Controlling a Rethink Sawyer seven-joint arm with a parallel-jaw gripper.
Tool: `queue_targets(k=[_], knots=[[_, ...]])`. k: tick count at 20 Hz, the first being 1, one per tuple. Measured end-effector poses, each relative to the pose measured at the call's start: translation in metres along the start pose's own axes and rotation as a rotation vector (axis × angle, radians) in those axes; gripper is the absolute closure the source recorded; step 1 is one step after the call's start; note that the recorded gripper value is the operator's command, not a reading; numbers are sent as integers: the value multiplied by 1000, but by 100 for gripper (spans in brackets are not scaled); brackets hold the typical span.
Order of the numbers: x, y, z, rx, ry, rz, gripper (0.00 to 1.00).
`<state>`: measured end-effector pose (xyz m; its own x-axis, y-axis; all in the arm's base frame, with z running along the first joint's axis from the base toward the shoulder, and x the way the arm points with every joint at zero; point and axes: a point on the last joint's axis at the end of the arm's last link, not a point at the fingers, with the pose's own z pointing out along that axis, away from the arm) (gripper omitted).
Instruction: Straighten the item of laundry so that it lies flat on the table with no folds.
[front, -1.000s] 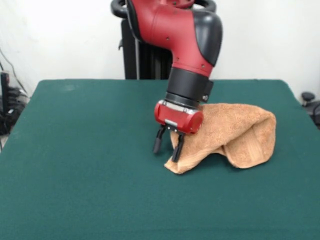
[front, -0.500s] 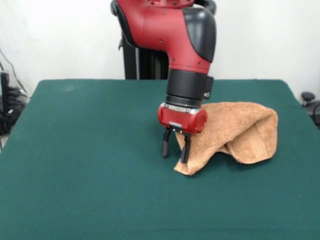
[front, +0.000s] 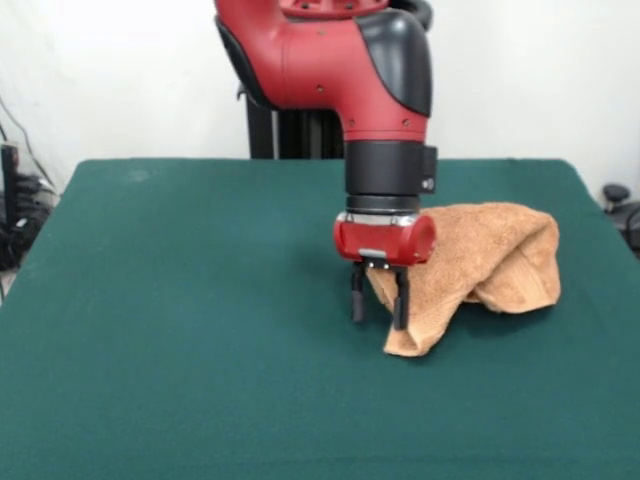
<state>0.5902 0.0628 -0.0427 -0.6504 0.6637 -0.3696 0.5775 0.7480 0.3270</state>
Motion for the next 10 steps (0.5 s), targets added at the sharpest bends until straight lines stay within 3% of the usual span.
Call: queue_targets(k=[10], knots=[[12,19,0,-34,18,-9,0]])
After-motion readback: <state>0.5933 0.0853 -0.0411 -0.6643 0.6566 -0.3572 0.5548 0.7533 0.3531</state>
